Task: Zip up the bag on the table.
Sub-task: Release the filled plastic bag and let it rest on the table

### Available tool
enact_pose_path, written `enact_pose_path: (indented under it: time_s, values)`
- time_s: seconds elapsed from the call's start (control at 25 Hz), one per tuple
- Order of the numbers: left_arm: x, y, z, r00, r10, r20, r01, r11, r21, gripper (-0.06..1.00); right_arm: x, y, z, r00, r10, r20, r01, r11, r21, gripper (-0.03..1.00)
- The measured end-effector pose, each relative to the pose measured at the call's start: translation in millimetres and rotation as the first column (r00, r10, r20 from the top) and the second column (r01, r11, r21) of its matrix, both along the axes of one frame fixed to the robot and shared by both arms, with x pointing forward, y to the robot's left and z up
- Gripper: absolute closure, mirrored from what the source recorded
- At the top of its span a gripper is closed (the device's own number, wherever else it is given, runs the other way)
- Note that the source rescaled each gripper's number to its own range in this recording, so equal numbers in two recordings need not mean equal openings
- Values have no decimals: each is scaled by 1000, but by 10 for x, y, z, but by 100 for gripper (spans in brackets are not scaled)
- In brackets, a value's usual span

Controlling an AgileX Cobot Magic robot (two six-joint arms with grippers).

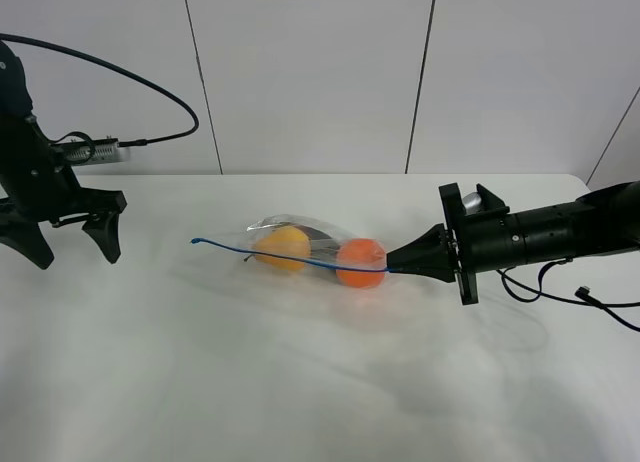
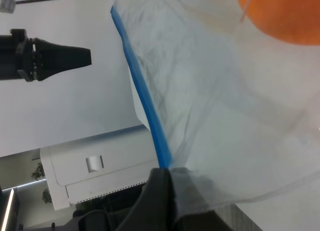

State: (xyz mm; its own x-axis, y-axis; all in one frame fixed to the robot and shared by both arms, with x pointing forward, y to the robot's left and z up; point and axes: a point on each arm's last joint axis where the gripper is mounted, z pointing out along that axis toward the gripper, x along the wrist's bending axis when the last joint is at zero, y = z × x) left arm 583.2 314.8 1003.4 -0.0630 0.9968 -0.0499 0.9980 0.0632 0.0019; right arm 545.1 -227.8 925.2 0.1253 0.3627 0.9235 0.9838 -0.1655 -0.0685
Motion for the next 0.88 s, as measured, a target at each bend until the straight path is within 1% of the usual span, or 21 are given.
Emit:
enact_pose_path:
  time_s: [0.08, 0.2, 0.36, 0.48, 0.52, 0.6, 0.72, 0.76, 0.84, 0.88]
  values:
    - [-136, -7, -26, 1000, 1, -26, -1, 1000, -1, 2, -1, 0, 0, 1000, 1, 0, -1, 1000, -1, 97]
    - [-482, -25, -50, 998, 0, -70, 0, 1000, -4, 2, -1, 0, -1, 1000, 2, 0, -2, 1000, -1, 97]
    - [-1039, -54, 103, 999, -5, -45, 5, 1000, -3, 2, -1, 0, -1, 1000, 2, 0, -2, 1000, -1, 97]
    - [-1497, -77, 223, 1000, -18, 25, 18, 1000, 4, 2, -1, 0, -1, 1000, 2, 0, -2, 1000, -1, 97]
    - [-1497, -77, 223, 1000, -18, 25, 18, 1000, 4, 2, -2, 0, -1, 1000, 2, 0, -2, 1000, -1, 97]
    - [-1798, -86, 304, 991, -34, 127, 31, 999, 20, 1, -2, 0, -1, 1000, 2, 0, -2, 1000, -1, 97]
    - [-2141, -101, 310, 973, -39, 230, 32, 999, 32, -3, -2, 0, -1, 1000, 2, 0, -2, 1000, -1, 97]
    - [-2335, -112, 264, 953, -40, 299, 30, 999, 37, -5, -2, 0, -1, 1000, 2, 0, -2, 1000, -1, 97]
    - [-2518, -129, 246, 917, -36, 398, 24, 999, 36, -5, -2, 0, -1, 1000, 2, 0, -2, 1000, -1, 97]
    - [-2584, -135, 233, 904, -37, 425, 24, 999, 36, -5, -2, 0, -1, 1000, 2, 0, -2, 1000, -1, 97]
